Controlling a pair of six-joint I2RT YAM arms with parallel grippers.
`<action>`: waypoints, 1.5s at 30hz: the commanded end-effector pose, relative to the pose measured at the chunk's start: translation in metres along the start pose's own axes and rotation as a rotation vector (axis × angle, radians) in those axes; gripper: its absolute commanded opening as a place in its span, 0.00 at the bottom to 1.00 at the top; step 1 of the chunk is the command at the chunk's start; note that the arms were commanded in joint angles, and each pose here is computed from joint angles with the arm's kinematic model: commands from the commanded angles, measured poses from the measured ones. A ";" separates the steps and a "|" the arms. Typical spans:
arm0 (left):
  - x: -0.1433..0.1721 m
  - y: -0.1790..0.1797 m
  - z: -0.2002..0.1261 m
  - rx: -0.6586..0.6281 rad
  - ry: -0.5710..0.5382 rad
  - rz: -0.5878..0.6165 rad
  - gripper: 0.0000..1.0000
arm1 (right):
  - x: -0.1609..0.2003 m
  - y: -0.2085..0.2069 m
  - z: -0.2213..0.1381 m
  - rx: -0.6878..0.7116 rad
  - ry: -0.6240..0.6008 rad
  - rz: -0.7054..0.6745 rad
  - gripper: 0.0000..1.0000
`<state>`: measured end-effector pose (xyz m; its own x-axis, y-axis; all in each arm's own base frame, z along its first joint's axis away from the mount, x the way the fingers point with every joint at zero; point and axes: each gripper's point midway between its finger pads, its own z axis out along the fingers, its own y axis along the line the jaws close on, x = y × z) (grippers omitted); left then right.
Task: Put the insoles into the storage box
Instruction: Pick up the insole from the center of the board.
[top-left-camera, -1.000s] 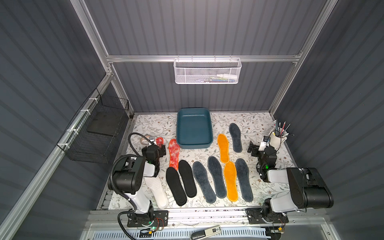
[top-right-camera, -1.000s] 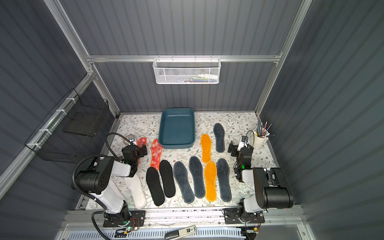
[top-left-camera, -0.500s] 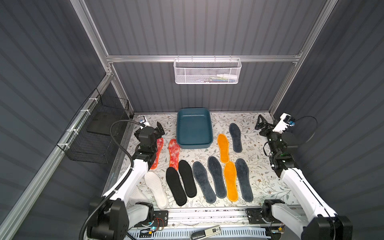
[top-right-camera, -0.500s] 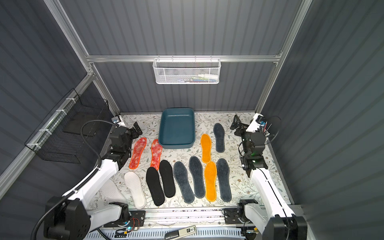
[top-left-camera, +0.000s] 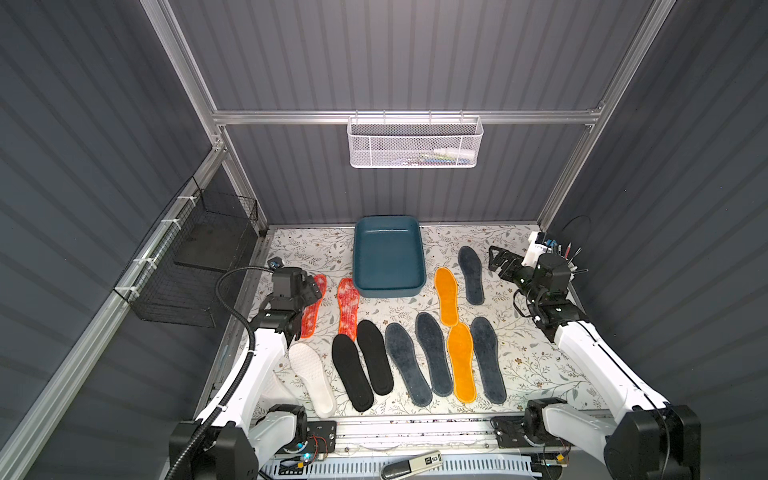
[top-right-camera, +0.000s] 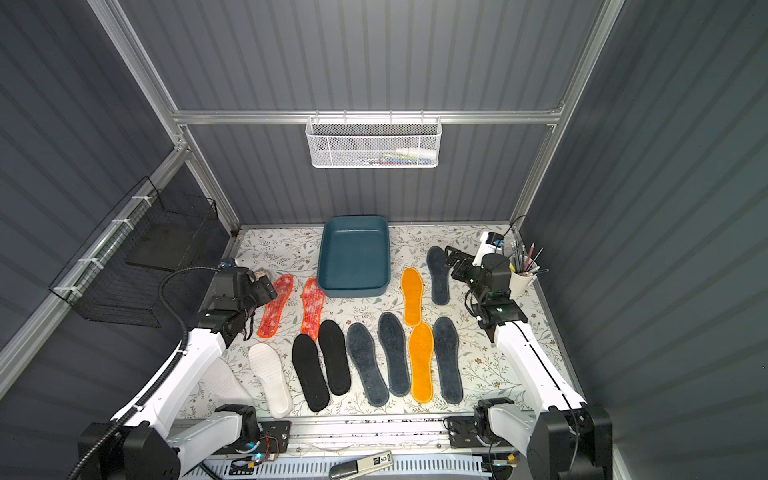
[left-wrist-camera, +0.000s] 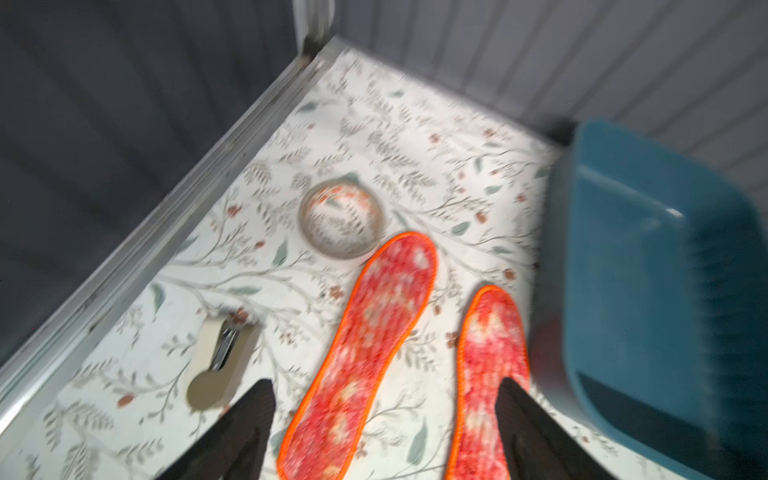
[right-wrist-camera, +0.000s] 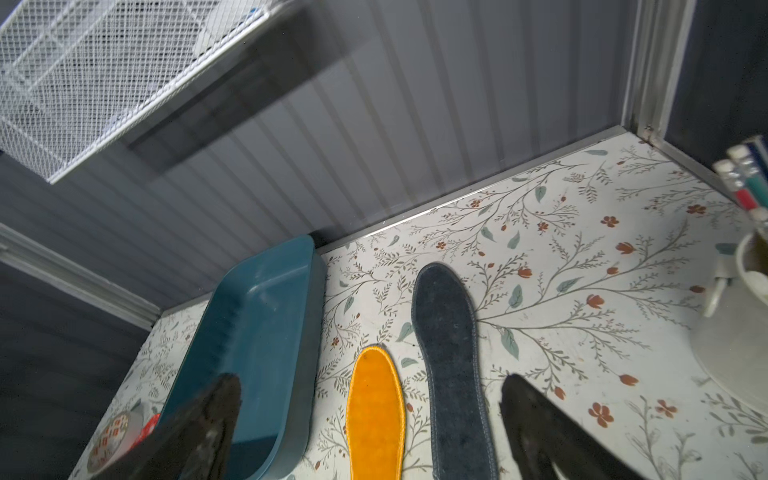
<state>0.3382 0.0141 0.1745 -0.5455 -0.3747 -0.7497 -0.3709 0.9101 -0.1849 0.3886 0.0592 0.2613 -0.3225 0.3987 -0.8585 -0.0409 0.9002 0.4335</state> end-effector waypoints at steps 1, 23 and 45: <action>0.008 0.002 0.005 0.020 0.098 -0.047 0.82 | 0.025 0.003 0.006 0.028 0.122 -0.052 0.99; 0.050 0.031 0.105 -0.071 0.413 -0.091 0.67 | 0.064 0.026 0.015 -0.026 0.273 -0.029 0.99; 0.080 0.035 0.136 -0.106 0.525 -0.099 0.56 | 0.051 0.030 0.008 -0.029 0.242 -0.037 0.99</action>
<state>0.3895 0.0394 0.0283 -0.7886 -0.5060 -0.3493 -0.4808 0.8616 -0.1625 0.3782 0.1079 0.2118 -0.5649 0.3041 -0.7671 -0.0696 0.9087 0.4115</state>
